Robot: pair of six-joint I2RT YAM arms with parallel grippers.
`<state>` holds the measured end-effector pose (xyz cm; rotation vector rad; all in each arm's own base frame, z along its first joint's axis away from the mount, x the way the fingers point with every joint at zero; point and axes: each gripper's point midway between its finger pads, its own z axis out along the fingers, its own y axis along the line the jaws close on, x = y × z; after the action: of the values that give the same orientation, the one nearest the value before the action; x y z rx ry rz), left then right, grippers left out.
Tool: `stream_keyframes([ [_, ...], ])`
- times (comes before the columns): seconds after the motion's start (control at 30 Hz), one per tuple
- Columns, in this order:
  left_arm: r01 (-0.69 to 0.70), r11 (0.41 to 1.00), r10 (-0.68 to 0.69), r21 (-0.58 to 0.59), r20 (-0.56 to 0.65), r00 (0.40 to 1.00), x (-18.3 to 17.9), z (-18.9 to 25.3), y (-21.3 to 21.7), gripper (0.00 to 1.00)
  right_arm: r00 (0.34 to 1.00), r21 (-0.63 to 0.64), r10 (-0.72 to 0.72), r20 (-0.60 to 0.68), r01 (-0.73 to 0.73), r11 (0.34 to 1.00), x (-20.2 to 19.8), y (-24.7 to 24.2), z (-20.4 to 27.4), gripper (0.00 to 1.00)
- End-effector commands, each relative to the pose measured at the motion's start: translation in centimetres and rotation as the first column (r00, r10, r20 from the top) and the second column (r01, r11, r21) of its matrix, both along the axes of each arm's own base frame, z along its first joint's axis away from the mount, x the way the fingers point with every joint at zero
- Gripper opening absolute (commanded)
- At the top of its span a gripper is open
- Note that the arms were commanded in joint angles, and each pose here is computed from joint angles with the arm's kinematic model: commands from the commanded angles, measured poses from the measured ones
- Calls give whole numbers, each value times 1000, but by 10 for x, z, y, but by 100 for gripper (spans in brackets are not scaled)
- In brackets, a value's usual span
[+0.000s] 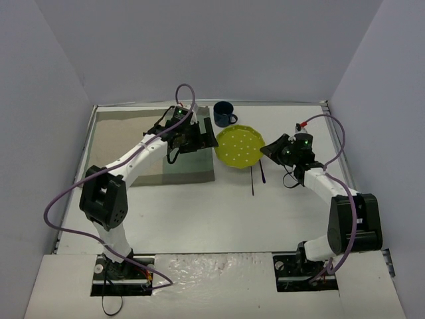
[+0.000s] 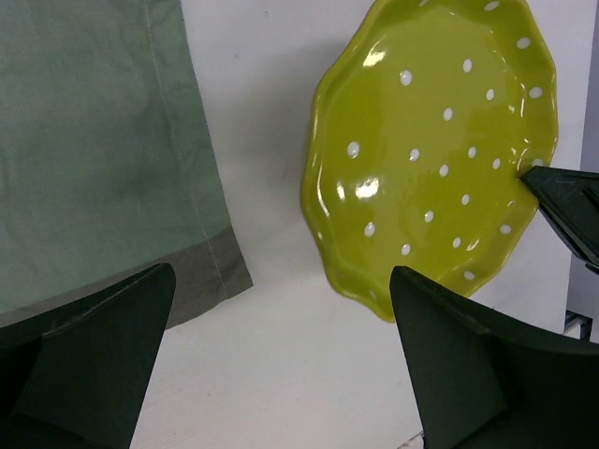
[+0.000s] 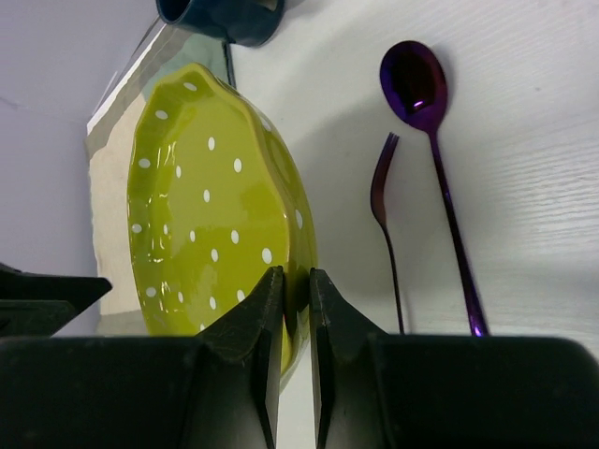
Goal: Set the dinner table for one person
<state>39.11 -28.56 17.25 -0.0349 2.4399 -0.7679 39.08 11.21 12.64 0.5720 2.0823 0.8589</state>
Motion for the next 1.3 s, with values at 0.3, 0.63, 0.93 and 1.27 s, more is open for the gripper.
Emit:
stream_keyframes([
  [0.3, -11, 997, 11, -82, -3, 1000, 5, 6, -37, 86, 963, 109, 71, 260, -102, 989, 19, 34, 72, 0],
  [0.63, -17, 995, 17, -103, -2, 1000, 11, 2, -43, 68, 959, 124, 90, 267, -126, 984, 18, 42, 76, 0],
  [0.93, -25, 993, 26, -115, 4, 1000, 10, -1, -41, 49, 959, 133, 91, 267, -130, 983, 18, 43, 75, 0],
  [1.27, -29, 990, 32, -135, 19, 999, 7, 1, -36, 0, 960, 146, 98, 261, -139, 979, 16, 45, 70, 0],
])
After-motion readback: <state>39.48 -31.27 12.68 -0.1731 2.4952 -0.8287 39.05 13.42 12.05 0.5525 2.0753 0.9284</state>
